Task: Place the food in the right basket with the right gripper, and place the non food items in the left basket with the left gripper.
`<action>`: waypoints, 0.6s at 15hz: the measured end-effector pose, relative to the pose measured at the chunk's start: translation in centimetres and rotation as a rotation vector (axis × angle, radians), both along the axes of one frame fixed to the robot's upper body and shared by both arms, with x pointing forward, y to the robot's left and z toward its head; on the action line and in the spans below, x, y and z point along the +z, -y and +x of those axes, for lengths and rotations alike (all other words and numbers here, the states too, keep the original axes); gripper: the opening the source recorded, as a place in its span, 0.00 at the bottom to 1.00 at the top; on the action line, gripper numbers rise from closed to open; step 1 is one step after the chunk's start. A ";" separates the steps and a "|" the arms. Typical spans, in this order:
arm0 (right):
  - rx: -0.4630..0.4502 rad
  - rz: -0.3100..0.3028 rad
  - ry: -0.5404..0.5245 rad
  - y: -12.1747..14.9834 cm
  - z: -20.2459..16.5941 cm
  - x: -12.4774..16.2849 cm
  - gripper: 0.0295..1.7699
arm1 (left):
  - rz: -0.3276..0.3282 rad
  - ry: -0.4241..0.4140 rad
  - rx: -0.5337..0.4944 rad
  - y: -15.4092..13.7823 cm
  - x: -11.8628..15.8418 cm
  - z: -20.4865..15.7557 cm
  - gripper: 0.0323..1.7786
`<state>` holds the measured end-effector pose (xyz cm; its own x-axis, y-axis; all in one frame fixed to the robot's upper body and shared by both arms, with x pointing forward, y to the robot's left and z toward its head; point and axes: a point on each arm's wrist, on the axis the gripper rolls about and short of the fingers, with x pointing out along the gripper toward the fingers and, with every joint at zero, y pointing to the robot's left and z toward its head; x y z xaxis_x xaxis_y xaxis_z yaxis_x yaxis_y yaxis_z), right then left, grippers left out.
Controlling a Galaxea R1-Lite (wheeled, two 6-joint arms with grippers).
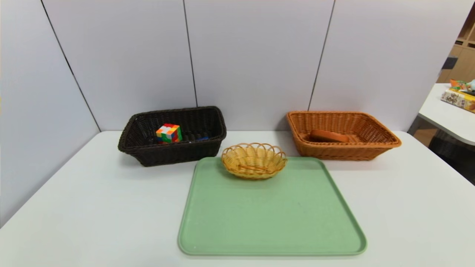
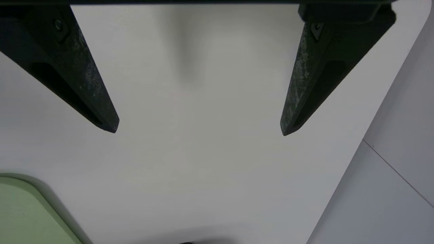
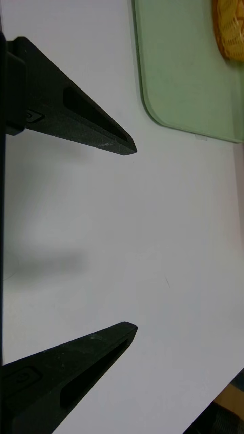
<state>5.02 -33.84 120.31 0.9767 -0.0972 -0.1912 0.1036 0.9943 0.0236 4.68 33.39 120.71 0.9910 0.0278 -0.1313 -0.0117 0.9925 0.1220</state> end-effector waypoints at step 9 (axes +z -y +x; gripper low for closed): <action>0.115 -0.119 0.052 -0.2 1.0 -1.8 0.96 | -0.007 0.105 0.043 -0.1 -1.2 1.5 0.95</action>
